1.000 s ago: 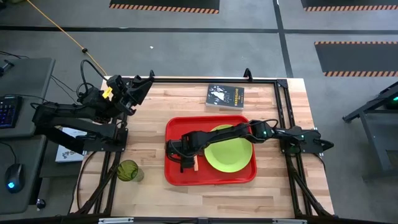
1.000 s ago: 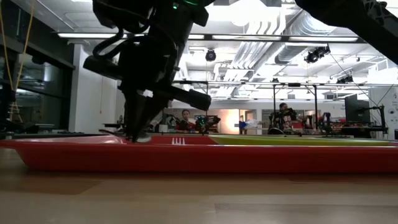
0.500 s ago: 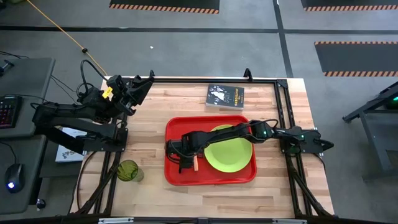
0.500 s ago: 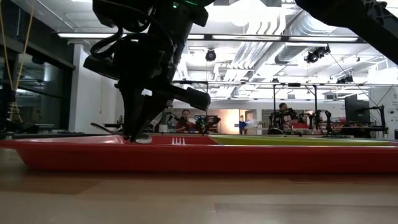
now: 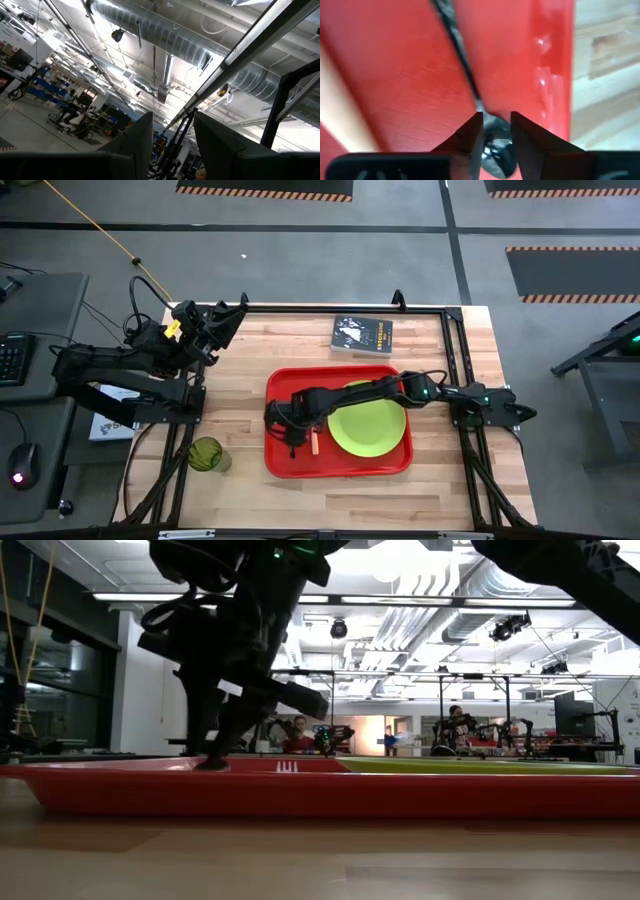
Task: Pick and place plate/cup/fork/spoon on tray
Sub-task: Put the green cup on the red serving tray to the top of the black spoon
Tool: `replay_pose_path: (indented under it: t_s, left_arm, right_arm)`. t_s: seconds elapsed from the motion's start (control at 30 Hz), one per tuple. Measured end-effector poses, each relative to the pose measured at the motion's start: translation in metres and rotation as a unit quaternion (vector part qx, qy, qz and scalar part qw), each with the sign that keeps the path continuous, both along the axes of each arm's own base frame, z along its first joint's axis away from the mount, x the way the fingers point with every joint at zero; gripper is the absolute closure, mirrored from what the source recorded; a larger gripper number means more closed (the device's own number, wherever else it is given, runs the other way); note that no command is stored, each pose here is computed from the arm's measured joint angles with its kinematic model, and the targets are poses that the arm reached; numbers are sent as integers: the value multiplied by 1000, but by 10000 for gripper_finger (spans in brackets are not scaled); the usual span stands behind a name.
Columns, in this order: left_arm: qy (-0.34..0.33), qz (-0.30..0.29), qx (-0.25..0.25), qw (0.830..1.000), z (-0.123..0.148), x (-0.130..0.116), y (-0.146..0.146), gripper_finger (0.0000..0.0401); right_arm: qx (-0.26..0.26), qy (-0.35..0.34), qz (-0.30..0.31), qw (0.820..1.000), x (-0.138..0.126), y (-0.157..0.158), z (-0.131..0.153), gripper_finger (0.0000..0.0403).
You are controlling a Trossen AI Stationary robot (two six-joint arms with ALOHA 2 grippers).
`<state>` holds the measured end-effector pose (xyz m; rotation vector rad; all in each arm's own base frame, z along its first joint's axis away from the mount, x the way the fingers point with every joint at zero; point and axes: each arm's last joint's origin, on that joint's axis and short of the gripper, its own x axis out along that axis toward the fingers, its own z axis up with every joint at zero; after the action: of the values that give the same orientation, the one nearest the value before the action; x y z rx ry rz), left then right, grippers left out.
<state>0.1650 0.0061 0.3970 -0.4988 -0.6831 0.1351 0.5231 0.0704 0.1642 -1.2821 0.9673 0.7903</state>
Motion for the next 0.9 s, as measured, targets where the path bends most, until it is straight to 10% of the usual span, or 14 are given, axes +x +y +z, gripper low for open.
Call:
replay_pose_path:
  t_s: [0.43, 0.7, 0.9]
  left_arm:
    - [2, 3, 4, 1000, 0, 0, 0, 270]
    - [15, 27, 36, 999, 0, 0, 0, 270]
    - [31, 57, 77, 995, -1, 0, 0, 270]
  right_arm:
    - [71, -9, -159, 985, -26, 2, 72, 293]
    - [174, 88, -324, 926, -68, -8, 116, 347]
    - [155, 178, -430, 871, -91, -11, 118, 395]
